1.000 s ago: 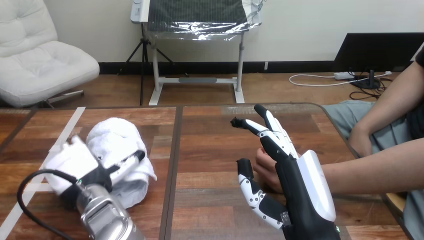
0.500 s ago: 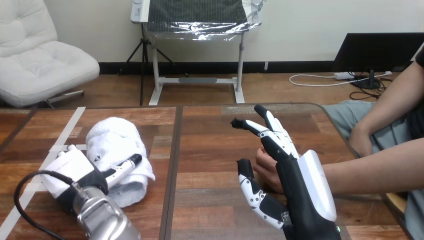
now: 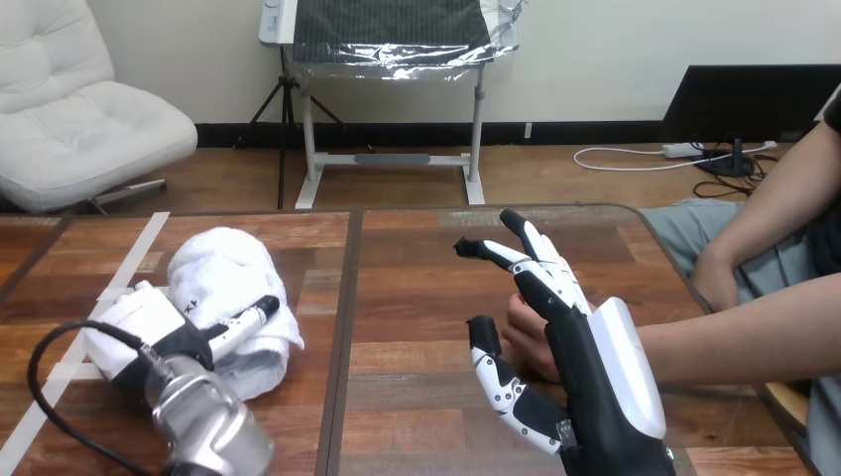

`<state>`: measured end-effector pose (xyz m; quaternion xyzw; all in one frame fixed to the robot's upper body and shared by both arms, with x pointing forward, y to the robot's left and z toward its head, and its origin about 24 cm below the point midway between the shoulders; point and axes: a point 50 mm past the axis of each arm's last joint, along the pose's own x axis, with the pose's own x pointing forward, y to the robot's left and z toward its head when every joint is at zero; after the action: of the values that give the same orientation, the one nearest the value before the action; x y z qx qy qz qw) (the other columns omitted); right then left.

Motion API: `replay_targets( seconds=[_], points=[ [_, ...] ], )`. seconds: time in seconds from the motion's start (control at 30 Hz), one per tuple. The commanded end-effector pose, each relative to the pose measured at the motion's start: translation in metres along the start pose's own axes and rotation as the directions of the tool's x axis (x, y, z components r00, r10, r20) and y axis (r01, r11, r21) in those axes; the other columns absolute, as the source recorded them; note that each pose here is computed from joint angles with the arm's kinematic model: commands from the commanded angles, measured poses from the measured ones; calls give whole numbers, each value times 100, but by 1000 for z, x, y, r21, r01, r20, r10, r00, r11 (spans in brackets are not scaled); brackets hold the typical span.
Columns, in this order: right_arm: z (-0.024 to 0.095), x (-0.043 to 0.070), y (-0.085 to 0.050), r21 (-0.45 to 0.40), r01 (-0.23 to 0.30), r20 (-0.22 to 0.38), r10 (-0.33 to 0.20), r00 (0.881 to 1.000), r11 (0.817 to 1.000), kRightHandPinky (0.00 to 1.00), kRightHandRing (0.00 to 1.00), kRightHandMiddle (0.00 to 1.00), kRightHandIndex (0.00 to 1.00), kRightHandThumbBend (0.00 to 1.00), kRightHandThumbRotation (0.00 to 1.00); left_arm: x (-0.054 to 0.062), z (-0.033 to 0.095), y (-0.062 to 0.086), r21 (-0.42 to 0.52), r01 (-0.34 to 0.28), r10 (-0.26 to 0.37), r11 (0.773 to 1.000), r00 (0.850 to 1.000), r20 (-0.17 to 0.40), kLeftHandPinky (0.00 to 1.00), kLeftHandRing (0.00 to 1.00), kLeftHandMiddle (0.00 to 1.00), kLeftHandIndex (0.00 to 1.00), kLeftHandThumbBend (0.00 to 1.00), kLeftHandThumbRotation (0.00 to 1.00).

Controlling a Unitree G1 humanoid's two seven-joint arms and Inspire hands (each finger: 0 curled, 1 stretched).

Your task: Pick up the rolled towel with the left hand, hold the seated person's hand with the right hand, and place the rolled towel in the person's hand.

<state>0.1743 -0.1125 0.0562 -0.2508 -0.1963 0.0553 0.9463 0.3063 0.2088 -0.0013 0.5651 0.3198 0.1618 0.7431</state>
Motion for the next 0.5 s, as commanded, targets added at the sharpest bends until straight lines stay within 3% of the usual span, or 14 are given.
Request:
replay_targets(
  seconds=[0.0,0.47],
  points=[
    [16,19,-12,-14,55,116,-53,992,998,100,98,97,80,15,0,8,22,22,-40,-53,55,998,998,45,87,92,97,100,100,100],
    [15,18,-12,-9,55,112,-54,992,998,100,98,96,80,15,0,13,41,26,-133,50,-39,990,996,84,80,86,94,100,100,100]
  ],
)
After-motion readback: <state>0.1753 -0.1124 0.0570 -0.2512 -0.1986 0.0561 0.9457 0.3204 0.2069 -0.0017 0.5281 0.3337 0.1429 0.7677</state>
